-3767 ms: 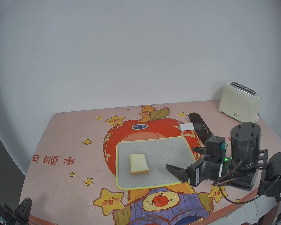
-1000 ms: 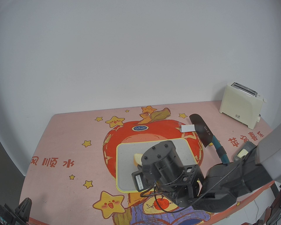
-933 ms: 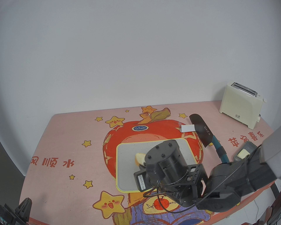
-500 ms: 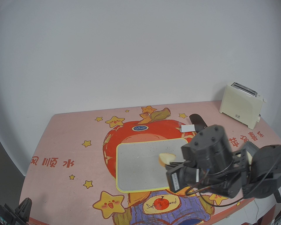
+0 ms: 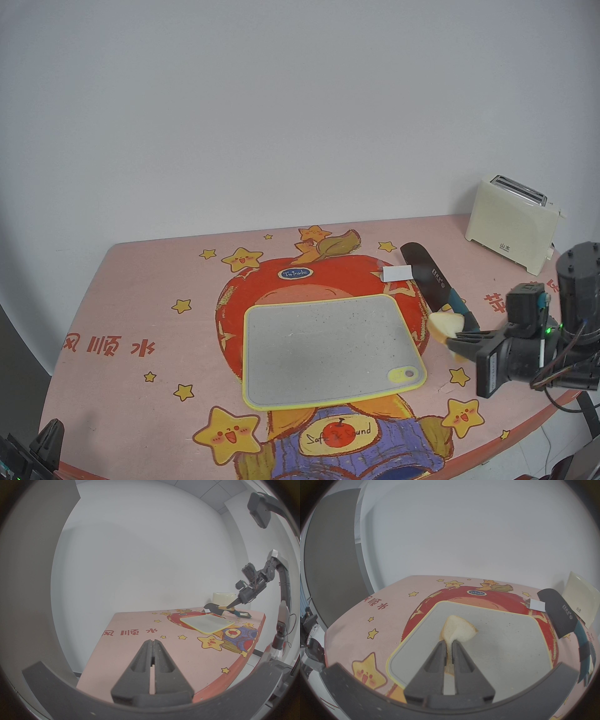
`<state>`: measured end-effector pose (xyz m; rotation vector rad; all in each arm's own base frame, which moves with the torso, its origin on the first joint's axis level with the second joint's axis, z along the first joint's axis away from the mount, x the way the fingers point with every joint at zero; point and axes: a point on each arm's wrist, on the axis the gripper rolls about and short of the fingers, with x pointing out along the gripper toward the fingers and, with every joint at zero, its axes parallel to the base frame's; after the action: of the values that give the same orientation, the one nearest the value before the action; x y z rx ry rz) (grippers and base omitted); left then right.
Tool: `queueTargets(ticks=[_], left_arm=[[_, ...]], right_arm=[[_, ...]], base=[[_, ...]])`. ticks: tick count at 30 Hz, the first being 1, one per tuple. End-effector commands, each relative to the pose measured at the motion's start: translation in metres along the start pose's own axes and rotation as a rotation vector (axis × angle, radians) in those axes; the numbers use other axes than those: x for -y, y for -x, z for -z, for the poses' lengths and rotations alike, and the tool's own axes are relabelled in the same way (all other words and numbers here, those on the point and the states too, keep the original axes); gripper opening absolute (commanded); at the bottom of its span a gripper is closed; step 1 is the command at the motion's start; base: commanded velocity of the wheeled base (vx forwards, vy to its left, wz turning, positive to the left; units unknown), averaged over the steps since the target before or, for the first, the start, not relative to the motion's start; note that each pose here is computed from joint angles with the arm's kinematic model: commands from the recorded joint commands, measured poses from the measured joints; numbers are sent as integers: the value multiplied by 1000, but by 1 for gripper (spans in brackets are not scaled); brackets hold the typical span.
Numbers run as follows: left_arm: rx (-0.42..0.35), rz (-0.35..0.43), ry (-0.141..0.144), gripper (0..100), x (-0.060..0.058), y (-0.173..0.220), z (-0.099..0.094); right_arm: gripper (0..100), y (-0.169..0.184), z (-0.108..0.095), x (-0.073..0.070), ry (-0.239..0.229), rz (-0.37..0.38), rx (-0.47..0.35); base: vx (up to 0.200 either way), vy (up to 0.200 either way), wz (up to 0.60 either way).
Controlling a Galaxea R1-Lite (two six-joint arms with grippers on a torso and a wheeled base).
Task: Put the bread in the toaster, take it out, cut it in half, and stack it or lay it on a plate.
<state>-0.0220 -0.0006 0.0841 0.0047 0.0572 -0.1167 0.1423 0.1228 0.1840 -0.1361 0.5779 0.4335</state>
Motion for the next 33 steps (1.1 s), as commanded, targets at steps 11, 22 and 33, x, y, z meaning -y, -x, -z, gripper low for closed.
queueTargets(ticks=[11, 22, 33], left_arm=[[-2, -2, 3, 0, 0, 0, 0], [-2, -3, 6, 0, 0, 0, 0], [-2, -2, 6, 0, 0, 0, 0]], right_arm=[[0, 16, 20, 33, -33, 58, 1], [0, -2, 24, 48, -37, 102, -83], [0, -20, 32, 57, -14, 142, -169]], base=[[0, -145, 0], [0, 0, 0], [0, 0, 0]])
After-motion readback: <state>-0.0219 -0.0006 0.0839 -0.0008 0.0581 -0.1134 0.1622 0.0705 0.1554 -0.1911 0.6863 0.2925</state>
